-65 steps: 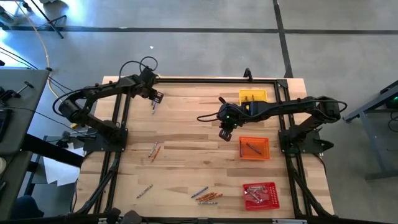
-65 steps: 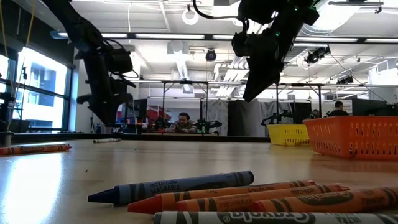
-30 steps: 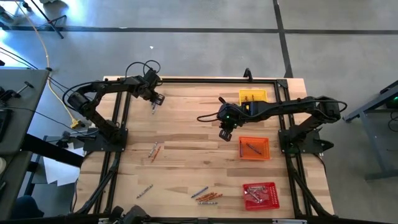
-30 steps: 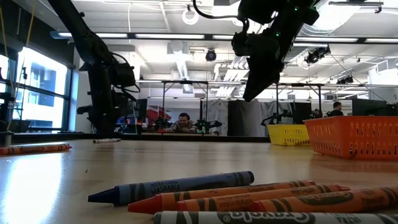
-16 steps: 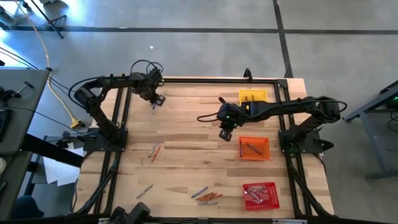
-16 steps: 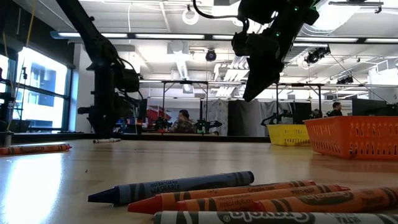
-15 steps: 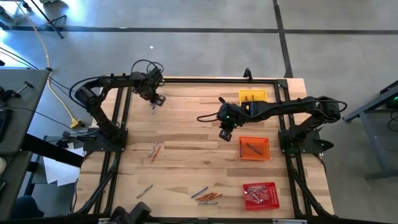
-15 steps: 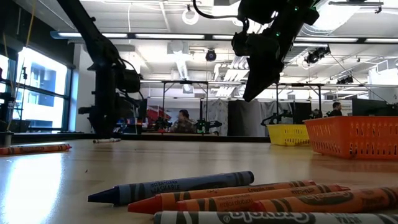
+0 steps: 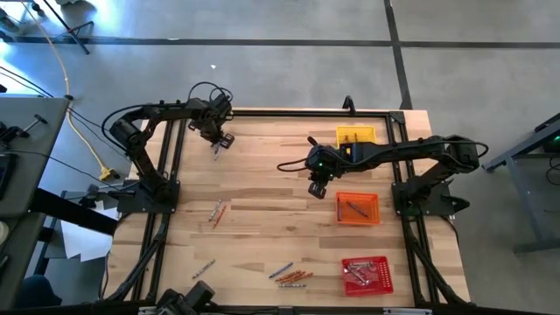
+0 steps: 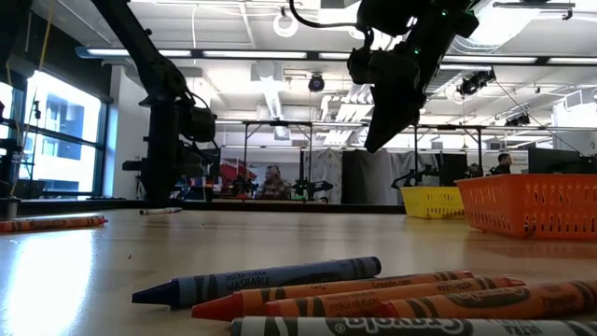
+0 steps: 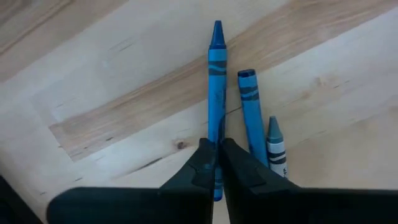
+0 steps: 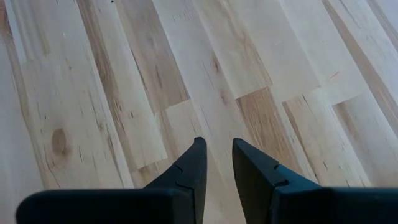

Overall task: Sort crayons
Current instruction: Put the blue crayon into the orange bin

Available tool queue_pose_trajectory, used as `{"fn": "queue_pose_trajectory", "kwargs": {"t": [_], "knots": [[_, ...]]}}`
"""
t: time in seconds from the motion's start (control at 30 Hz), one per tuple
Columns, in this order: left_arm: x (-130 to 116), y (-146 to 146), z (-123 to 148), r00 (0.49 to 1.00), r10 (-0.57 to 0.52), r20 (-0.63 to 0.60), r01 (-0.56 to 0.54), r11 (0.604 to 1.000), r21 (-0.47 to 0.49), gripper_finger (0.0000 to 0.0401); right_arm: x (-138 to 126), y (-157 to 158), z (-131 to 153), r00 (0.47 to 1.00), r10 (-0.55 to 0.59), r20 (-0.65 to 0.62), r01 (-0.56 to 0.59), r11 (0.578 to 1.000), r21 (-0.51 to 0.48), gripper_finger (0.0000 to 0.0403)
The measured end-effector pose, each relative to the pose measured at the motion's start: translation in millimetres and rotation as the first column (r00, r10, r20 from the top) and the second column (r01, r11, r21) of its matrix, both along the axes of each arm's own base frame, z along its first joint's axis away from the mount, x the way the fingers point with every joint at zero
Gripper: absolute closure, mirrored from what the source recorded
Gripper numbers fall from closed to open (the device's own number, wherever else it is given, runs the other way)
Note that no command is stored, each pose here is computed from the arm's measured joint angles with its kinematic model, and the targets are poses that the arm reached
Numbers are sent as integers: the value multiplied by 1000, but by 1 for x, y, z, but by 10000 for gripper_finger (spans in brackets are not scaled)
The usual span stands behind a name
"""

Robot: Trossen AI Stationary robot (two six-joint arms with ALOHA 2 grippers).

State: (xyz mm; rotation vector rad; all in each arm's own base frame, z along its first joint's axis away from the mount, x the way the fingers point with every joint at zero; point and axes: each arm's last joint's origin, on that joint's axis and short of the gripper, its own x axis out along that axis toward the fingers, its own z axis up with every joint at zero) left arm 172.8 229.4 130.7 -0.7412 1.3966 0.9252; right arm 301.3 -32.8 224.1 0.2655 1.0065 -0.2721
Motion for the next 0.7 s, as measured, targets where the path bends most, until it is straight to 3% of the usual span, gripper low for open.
{"fn": "queue_pose_trajectory", "kwargs": {"t": [0.37, 0.7], "knots": [[-1, -1, 9, 999, -28, 31, 27, 999, 33, 400, 0, 0, 0, 1000, 0, -1, 0, 1000, 0, 331], [-9, -9, 61, 987, -43, 158, 11, 981, 195, 400, 0, 0, 0, 1000, -3, 0, 3, 1000, 2, 331]]}}
